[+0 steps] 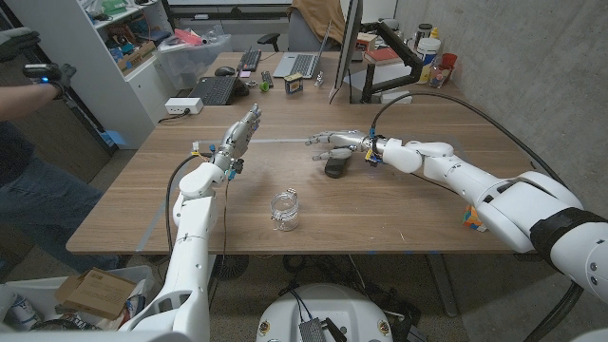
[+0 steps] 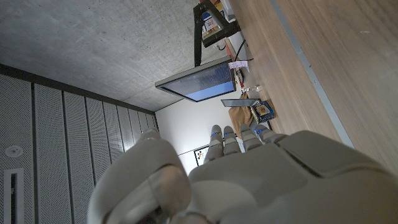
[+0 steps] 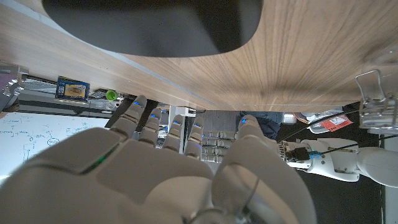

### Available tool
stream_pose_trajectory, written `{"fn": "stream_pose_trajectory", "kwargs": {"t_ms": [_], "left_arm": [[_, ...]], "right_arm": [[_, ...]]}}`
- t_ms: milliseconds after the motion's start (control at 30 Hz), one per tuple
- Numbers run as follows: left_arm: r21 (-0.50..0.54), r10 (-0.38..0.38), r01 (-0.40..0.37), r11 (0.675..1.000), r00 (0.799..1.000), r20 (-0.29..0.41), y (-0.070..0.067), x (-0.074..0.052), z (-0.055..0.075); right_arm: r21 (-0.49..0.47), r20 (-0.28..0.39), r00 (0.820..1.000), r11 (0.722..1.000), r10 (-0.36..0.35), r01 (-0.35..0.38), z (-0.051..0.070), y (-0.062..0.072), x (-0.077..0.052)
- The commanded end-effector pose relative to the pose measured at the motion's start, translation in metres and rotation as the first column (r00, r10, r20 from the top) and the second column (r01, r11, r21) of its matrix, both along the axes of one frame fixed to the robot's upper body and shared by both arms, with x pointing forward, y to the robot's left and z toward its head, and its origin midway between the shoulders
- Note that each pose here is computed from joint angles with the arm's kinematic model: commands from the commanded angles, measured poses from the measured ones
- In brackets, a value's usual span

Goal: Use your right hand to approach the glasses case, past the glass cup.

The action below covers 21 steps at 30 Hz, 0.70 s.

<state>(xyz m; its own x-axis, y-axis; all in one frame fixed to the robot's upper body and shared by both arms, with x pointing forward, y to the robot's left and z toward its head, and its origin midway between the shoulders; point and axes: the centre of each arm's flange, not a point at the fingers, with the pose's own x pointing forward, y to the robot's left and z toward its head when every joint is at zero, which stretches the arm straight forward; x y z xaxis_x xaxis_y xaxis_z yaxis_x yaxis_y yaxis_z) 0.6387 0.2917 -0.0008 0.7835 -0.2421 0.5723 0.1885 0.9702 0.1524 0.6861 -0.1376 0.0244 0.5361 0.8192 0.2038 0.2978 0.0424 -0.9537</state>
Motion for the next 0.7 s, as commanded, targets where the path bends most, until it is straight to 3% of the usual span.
{"fn": "stream_pose_trajectory", "kwargs": {"t_ms": [33,700], "left_arm": [[0.007,-0.002,0.002,1.000,1.000,-0.007,-0.0026,-0.0007,-0.0016],[0.000,-0.002,0.002,1.000,1.000,-0.005,-0.0081,0.0017,-0.0010]], "right_arm": [[0.009,-0.016,1.000,1.000,-0.019,0.019,-0.0061,-0.0064,0.0041],[-0.007,-0.033,0.999,0.999,-0.036,0.036,-0.0075,-0.0149,0.0074]]}}
